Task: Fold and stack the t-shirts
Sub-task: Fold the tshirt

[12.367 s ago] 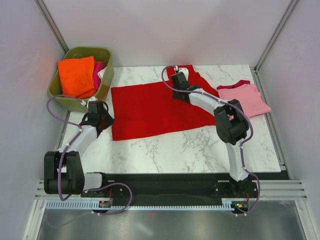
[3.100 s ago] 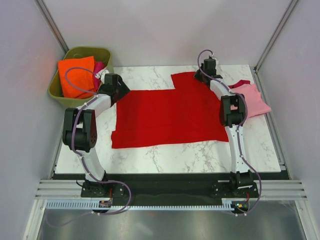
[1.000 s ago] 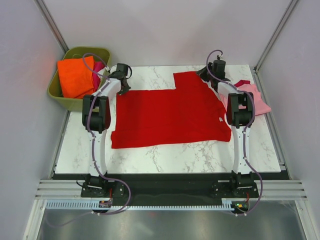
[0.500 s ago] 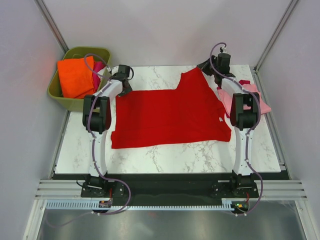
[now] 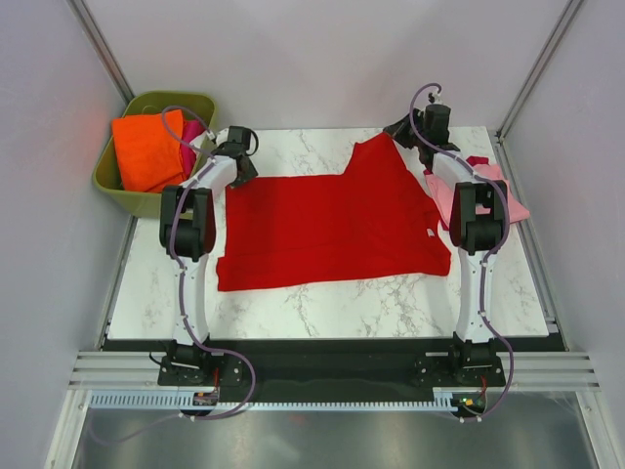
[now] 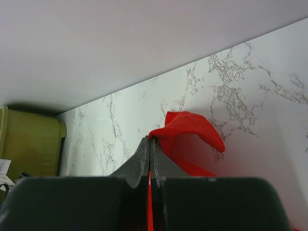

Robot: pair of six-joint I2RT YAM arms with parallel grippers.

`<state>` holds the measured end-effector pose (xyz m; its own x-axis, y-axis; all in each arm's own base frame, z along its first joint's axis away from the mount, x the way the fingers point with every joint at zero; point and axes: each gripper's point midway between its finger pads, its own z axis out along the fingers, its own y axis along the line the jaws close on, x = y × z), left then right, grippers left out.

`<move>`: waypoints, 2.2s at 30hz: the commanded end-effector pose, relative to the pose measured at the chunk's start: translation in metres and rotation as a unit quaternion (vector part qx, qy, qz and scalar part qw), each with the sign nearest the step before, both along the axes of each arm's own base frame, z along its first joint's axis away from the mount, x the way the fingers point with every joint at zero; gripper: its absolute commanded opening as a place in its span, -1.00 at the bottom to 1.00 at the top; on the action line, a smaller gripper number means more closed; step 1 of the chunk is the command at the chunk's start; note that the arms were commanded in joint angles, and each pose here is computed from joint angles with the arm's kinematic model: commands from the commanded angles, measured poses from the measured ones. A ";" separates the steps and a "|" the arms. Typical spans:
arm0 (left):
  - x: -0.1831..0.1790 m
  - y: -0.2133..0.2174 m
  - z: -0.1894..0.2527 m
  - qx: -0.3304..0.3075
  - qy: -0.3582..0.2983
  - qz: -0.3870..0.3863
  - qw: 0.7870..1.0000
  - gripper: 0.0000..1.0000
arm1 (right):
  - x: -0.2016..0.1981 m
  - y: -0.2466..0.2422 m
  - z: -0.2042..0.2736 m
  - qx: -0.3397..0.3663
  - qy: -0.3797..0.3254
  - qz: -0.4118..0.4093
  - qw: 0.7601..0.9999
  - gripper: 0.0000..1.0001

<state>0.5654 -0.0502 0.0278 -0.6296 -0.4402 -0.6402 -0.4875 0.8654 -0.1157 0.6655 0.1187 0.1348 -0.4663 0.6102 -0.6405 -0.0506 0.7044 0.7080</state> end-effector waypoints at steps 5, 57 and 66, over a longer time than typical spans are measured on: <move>-0.007 -0.008 -0.014 -0.045 0.022 -0.012 0.999 -0.27 | -0.003 0.002 0.030 0.012 -0.038 0.016 0.999 -1.00; -0.082 0.000 0.101 0.111 -0.166 0.004 0.980 -0.95 | -0.137 -0.022 0.085 -0.069 -0.013 0.066 0.995 -1.00; -0.115 0.003 0.116 0.108 -0.212 0.024 0.971 -0.96 | -0.170 -0.029 0.095 -0.092 0.000 0.059 0.994 -1.00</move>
<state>0.4503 -0.0565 0.1057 -0.4149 -0.2754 -0.8672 -0.4457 0.8924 -0.0701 0.5056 0.0965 0.2022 -0.5812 0.4502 -0.6779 -0.1059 0.7841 0.6115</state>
